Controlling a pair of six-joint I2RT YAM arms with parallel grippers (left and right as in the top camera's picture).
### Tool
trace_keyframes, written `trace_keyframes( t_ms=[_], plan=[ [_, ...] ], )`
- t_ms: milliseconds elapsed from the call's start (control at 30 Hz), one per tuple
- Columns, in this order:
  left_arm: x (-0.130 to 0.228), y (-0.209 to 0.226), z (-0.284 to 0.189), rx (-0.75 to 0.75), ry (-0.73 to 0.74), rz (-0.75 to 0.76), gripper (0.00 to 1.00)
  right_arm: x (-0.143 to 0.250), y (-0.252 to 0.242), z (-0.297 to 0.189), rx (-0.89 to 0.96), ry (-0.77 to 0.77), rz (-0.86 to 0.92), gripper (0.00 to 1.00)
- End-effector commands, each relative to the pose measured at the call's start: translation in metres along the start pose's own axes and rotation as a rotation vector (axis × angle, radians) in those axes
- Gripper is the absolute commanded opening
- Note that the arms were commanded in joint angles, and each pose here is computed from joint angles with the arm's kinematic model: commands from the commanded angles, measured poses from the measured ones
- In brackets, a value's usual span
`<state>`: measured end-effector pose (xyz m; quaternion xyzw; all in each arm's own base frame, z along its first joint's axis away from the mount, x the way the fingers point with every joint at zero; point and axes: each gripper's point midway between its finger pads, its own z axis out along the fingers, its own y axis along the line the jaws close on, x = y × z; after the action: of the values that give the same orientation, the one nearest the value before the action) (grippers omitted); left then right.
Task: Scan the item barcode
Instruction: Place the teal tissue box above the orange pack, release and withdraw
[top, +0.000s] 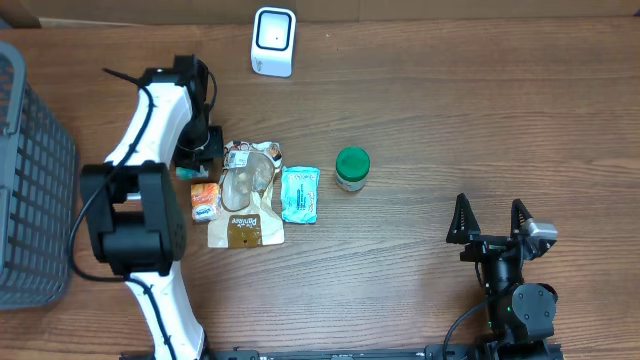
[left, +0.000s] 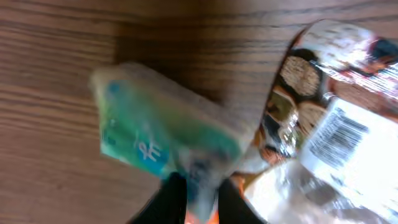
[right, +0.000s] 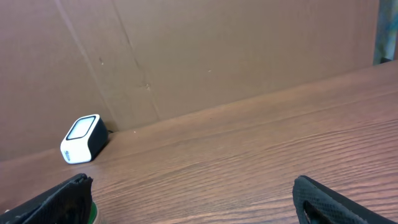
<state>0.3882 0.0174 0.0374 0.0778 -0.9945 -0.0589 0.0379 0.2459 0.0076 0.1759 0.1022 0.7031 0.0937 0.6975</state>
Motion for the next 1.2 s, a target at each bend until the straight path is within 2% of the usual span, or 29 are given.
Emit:
trace_keyframes(
  t_ms=[0, 67, 133, 200, 233, 367, 533, 700, 767, 900, 1000, 1167],
  plan=[
    [0.002, 0.004, 0.013, -0.025, 0.029, 0.012, 0.25, 0.002, -0.001, 0.0, 0.002, -0.002, -0.003, 1.0],
    [0.001, 0.0, 0.013, -0.002, 0.027, 0.011, 0.3, 0.002, -0.001, 0.0, 0.002, -0.002, -0.003, 1.0],
    [0.0, -0.004, 0.011, 0.023, 0.023, 0.01, 0.47, 0.002, -0.001, 0.0, 0.002, -0.002, -0.003, 1.0],
    [-0.001, -0.005, 0.007, 0.032, 0.018, 0.004, 0.9, 0.002, -0.001, 0.0, 0.002, -0.002, -0.003, 1.0],
    [-0.002, -0.005, 0.004, 0.033, 0.013, -0.002, 1.0, 0.002, -0.001, 0.0, 0.002, -0.002, -0.003, 1.0],
    [-0.011, -0.004, -0.024, 0.045, -0.039, -0.027, 1.0, 0.002, -0.001, 0.0, 0.002, -0.002, -0.003, 1.0],
    [-0.025, -0.001, -0.114, 0.127, -0.23, -0.042, 1.0, 0.002, -0.001, 0.0, 0.002, -0.002, -0.003, 1.0],
    [-0.012, 0.031, -0.175, 0.128, -0.367, -0.033, 1.0, 0.002, -0.001, 0.0, 0.002, -0.002, -0.003, 1.0],
    [-0.004, 0.049, -0.184, 0.125, -0.376, -0.05, 1.0, 0.002, -0.001, 0.0, 0.002, -0.002, -0.003, 1.0],
    [0.013, 0.083, -0.186, 0.239, -0.354, -0.05, 1.0, 0.002, -0.001, 0.0, 0.002, -0.002, -0.003, 1.0],
    [0.02, 0.118, -0.179, 0.295, -0.335, -0.159, 1.0, 0.002, -0.001, 0.0, 0.002, -0.002, -0.003, 1.0],
    [0.022, 0.138, -0.178, 0.318, -0.346, -0.222, 1.0, 0.002, -0.001, 0.0, 0.002, -0.002, -0.003, 1.0]
  ],
)
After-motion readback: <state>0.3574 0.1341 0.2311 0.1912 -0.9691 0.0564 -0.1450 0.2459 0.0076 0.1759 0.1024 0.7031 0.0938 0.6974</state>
